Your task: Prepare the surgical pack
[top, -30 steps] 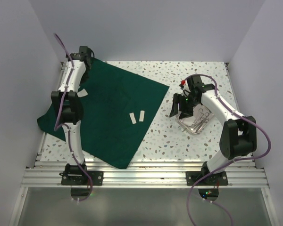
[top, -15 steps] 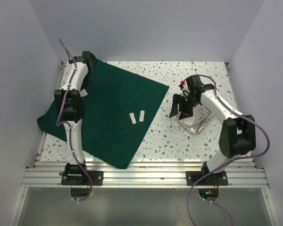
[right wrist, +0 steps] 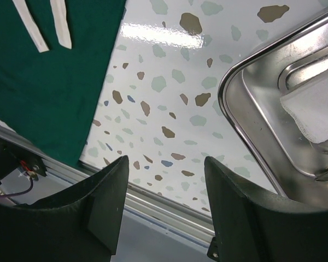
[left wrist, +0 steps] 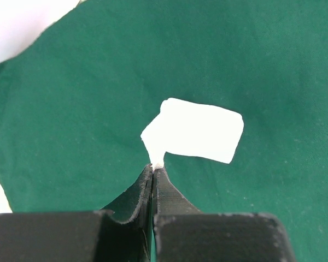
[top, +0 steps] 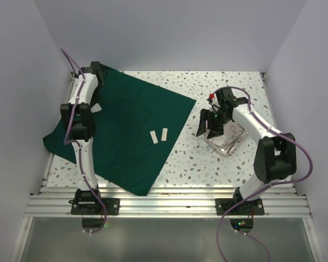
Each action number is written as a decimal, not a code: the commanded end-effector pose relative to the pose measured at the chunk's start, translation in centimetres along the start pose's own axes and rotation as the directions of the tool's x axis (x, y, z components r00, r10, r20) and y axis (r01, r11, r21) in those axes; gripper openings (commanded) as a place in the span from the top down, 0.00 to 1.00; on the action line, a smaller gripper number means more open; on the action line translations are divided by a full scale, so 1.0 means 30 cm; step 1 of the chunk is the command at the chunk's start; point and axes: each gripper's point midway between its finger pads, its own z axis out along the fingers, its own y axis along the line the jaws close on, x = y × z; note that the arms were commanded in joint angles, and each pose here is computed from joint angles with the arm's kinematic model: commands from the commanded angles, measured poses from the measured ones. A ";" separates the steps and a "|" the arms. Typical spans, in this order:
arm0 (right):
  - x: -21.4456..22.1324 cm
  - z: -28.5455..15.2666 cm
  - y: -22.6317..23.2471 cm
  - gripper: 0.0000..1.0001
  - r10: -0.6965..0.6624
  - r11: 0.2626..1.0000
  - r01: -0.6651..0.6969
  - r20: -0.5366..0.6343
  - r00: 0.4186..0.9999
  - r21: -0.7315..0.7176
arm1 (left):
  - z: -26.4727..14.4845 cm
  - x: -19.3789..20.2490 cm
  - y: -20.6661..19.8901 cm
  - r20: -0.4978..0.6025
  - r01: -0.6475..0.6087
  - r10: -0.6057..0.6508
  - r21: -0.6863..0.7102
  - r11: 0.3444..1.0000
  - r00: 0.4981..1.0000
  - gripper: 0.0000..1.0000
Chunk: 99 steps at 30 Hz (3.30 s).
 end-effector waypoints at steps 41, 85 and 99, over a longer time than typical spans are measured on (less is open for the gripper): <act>0.000 0.037 -0.003 0.38 -0.019 1.000 0.019 -0.026 0.999 -0.011 | 0.094 -0.019 -0.152 -0.078 0.230 -0.220 0.150 0.962 0.972 1.00; 0.016 0.046 0.043 0.38 -0.034 0.998 0.032 -0.034 0.999 -0.056 | -0.127 -0.127 0.009 -0.069 0.323 -0.320 0.348 0.880 0.945 0.31; 0.027 0.049 0.039 0.38 -0.043 0.998 0.041 -0.037 0.998 -0.045 | 0.034 -0.016 0.011 -0.275 0.510 -0.432 0.384 0.770 0.859 0.42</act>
